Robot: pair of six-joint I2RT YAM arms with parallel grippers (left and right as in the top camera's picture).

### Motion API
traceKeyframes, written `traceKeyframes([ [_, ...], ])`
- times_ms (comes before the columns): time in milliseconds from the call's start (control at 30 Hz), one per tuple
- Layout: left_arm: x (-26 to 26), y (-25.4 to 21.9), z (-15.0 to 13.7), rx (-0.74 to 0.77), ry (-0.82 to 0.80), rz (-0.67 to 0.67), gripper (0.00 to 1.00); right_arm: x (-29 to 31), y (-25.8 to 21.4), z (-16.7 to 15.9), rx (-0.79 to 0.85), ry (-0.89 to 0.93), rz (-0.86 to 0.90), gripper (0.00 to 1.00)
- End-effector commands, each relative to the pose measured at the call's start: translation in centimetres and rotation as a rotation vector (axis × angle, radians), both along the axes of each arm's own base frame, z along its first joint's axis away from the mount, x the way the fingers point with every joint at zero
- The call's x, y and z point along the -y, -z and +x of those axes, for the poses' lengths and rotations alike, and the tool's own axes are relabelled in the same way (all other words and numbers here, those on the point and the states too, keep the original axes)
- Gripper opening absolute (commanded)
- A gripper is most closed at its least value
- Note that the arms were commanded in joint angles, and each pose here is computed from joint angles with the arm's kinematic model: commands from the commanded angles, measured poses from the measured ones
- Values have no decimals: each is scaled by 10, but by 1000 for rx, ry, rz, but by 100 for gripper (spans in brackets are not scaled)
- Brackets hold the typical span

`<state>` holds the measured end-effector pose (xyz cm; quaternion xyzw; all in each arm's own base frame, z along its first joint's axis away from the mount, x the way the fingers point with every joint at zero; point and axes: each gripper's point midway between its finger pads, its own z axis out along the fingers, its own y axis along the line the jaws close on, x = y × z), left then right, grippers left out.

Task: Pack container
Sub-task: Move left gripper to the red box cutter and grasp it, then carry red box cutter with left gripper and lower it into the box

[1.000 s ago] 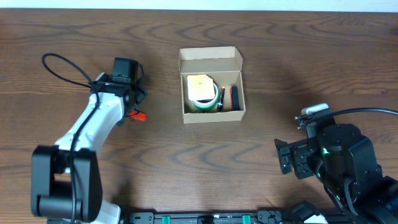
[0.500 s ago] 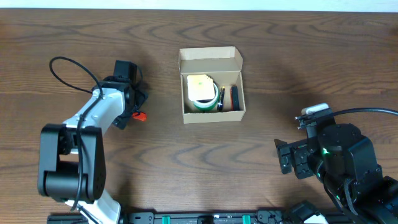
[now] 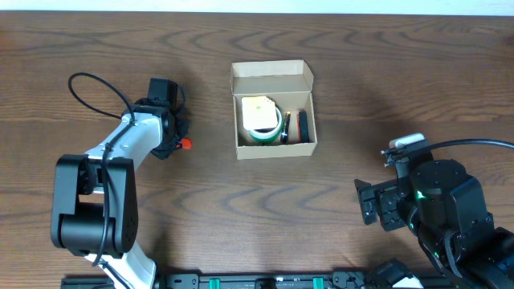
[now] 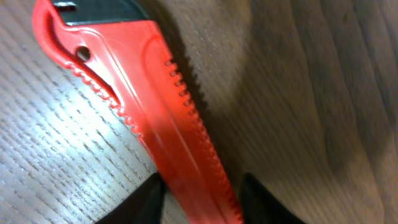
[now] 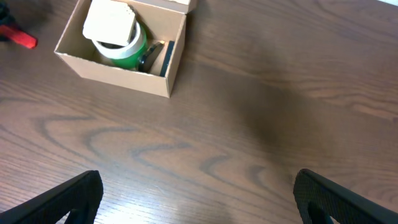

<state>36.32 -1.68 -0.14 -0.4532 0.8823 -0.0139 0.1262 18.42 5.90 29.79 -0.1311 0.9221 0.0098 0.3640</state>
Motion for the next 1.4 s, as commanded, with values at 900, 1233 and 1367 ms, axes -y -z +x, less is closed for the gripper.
traceKeyframes([
  [900, 178, -195, -4, 605, 1825, 370, 6, 1, 0, 0, 1, -3, -10, 99],
  [1233, 223, -167, -16, 540, 2320, 719, 6, 1, 0, 0, 2, -3, -10, 99],
  [1367, 231, -154, -15, 528, 2350, 702, 6, 1, 0, 0, 1, -3, -10, 99],
])
